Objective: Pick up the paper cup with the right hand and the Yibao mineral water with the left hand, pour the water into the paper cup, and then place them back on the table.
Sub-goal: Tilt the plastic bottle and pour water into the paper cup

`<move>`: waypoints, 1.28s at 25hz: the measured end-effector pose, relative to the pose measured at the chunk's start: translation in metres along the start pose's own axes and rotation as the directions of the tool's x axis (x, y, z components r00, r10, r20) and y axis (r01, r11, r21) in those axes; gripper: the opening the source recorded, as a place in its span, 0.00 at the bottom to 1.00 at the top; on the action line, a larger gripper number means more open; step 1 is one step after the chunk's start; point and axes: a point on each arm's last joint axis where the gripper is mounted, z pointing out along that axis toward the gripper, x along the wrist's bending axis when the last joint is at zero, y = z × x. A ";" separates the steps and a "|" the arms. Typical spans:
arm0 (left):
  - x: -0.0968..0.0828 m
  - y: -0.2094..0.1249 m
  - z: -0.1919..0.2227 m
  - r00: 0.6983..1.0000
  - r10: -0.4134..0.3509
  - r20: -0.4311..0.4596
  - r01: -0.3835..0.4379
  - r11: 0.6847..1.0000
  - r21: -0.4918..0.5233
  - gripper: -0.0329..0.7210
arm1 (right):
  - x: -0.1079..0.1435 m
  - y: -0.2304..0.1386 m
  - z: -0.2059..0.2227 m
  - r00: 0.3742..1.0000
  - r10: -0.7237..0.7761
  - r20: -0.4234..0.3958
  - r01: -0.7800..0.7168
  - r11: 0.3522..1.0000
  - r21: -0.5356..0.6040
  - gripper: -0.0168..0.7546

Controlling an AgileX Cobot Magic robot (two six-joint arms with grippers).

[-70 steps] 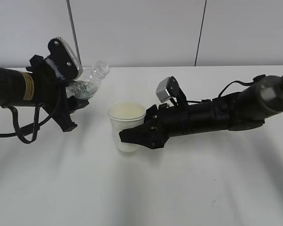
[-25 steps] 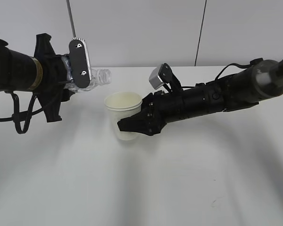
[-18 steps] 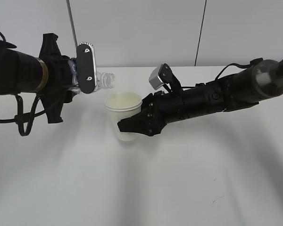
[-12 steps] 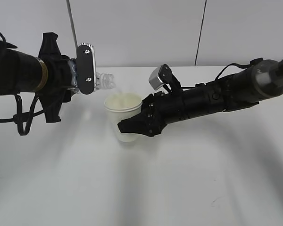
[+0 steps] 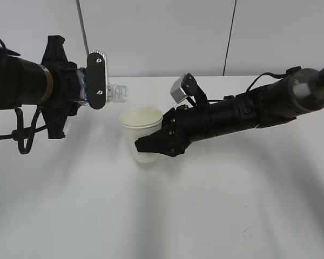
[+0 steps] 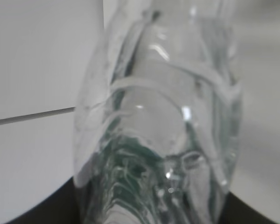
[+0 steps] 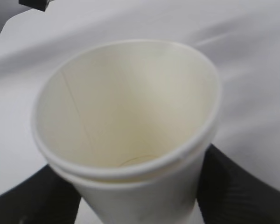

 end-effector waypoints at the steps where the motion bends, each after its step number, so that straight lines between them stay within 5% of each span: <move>1: 0.000 0.000 0.000 1.000 0.003 -0.001 -0.003 1.000 0.000 0.47 | 0.000 0.000 0.000 1.000 0.000 0.000 0.000 1.000 0.000 0.71; 32: 0.001 0.004 -0.001 0.996 0.085 -0.029 -0.085 0.996 0.024 0.46 | 0.001 -0.001 0.000 1.000 -0.001 -0.007 0.001 1.000 0.011 0.71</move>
